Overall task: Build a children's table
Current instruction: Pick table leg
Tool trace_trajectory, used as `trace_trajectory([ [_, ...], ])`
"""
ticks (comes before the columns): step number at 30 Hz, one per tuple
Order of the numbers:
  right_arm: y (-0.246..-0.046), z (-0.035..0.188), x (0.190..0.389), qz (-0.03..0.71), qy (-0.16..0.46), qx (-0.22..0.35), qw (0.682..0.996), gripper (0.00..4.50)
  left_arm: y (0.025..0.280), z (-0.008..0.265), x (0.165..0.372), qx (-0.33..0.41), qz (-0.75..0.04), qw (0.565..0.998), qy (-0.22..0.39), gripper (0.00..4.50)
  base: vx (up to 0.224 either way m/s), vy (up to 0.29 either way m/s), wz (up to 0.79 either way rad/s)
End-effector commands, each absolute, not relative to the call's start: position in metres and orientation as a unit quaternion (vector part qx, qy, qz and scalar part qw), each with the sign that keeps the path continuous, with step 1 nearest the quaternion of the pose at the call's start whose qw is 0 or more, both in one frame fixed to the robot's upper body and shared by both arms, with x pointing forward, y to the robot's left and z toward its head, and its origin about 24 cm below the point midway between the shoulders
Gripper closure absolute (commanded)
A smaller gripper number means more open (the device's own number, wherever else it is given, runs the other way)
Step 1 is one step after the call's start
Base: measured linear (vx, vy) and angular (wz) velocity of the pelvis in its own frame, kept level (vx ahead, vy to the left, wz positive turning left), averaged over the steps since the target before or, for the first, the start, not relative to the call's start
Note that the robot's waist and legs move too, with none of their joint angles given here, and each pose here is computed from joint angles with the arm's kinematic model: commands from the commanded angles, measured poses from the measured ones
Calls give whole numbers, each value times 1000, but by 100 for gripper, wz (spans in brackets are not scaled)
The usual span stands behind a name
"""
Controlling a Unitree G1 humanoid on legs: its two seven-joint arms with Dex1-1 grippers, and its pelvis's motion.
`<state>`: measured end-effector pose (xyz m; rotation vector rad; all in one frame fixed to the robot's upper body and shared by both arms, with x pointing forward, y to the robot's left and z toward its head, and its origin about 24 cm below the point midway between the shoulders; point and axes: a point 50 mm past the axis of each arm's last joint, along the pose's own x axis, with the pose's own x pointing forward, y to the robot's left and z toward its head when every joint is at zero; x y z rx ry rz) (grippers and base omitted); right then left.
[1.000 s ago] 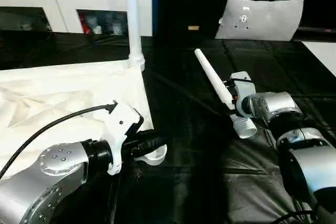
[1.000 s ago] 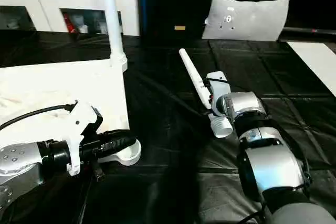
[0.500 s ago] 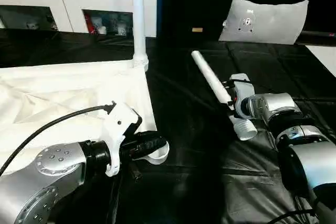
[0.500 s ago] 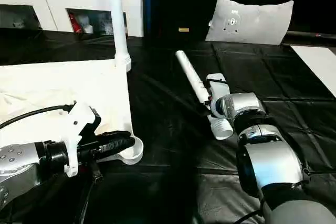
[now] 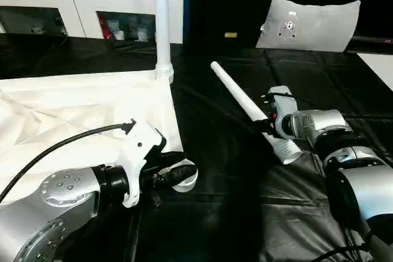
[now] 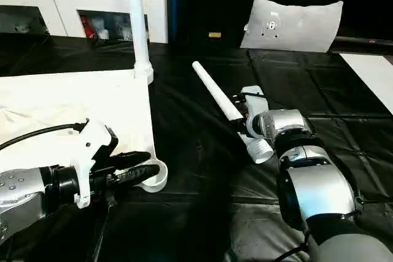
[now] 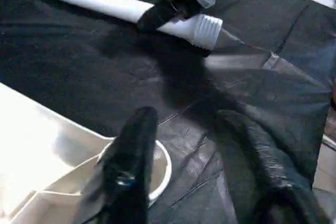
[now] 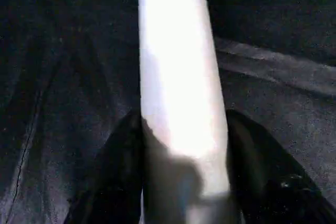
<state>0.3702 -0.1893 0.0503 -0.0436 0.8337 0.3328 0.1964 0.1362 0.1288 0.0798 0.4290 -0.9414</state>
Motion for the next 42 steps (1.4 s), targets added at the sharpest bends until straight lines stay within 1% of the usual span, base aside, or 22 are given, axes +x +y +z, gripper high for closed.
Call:
trace_trajectory([
  [1, -191, 46, 368, 164, 399, 9, 902, 261, 135, 133, 195, 45, -454, 868, 196, 218, 0, 0, 0],
  [6, -192, 70, 381, 181, 303, 39, 935, 266, 138, 135, 201, 55, -433, 882, 178, 197, 0, 0, 0],
  [7, -191, 76, 382, 191, 280, 54, 939, 266, 139, 136, 204, 56, -422, 889, 171, 182, 0, 0, 0],
  [8, -191, 76, 382, 191, 280, 54, 939, 266, 139, 136, 204, 56, -422, 889, 171, 173, 0, 0, 0],
  [10, -188, 87, 384, 213, 246, 94, 941, 266, 142, 140, 212, 51, -398, 904, 148, 169, 0, 0, 0],
  [12, -184, 97, 383, 236, 209, 128, 940, 266, 143, 145, 220, 41, -377, 917, 121, 140, 0, 0, 0],
  [14, -175, 113, 378, 303, 142, 180, 925, 266, 145, 155, 231, 8, -352, 932, 86, 131, 0, 0, 0],
  [15, -174, 114, 377, 306, 139, 182, 924, 266, 145, 155, 232, 7, -351, 933, 84, 131, 0, 0, 0],
  [18, -157, 133, 354, 431, 57, 261, 862, 266, 144, 171, 251, -59, -337, 939, 39, 114, 0, 0, 0],
  [19, -149, 138, 343, 476, 38, 281, 832, 266, 141, 179, 259, -91, -340, 936, 23, 90, 0, 0, 0],
  [20, -145, 140, 337, 498, 32, 291, 816, 266, 139, 184, 263, -111, -342, 933, 12, 90, 0, 0, 0],
  [21, -144, 140, 335, 506, 30, 294, 810, 266, 138, 185, 265, -118, -343, 932, 9, 90, 0, 0, 0],
  [22, -133, 143, 322, 552, 25, 309, 774, 267, 128, 195, 274, -164, -367, 915, -5, 84, 0, 0, 0],
  [24, -125, 145, 313, 582, 23, 321, 747, 267, 118, 200, 279, -185, -396, 900, -7, 84, 0, 0, 0],
  [25, -125, 145, 313, 582, 23, 321, 747, 267, 118, 200, 279, -185, -396, 900, -7, 84, 0, 0, 0],
  [26, -120, 146, 307, 598, 21, 328, 731, 267, 109, 203, 283, -193, -413, 890, -5, 84, 0, 0, 0],
  [29, -115, 147, 301, 611, 20, 334, 717, 267, 102, 207, 289, -218, -421, 880, -5, 91, 0, 0, 0],
  [33, -109, 147, 294, 618, 22, 337, 710, 267, 93, 217, 289, -276, -452, 848, -22, 72, 0, 0, 0],
  [37, -107, 146, 290, 619, 26, 334, 710, 267, 90, 220, 290, -291, -458, 839, -21, 72, 0, 0, 0],
  [38, -106, 145, 291, 608, 21, 317, 728, 267, 90, 218, 289, -286, -459, 841, -19, 87, 0, 0, 0],
  [39, -106, 145, 291, 607, 21, 316, 729, 267, 90, 218, 289, -286, -459, 841, -19, 100, 0, 0, 0],
  [42, -101, 141, 292, 586, 22, 261, 767, 267, 93, 213, 291, -271, -432, 860, -16, 103, 0, 0, 0],
])
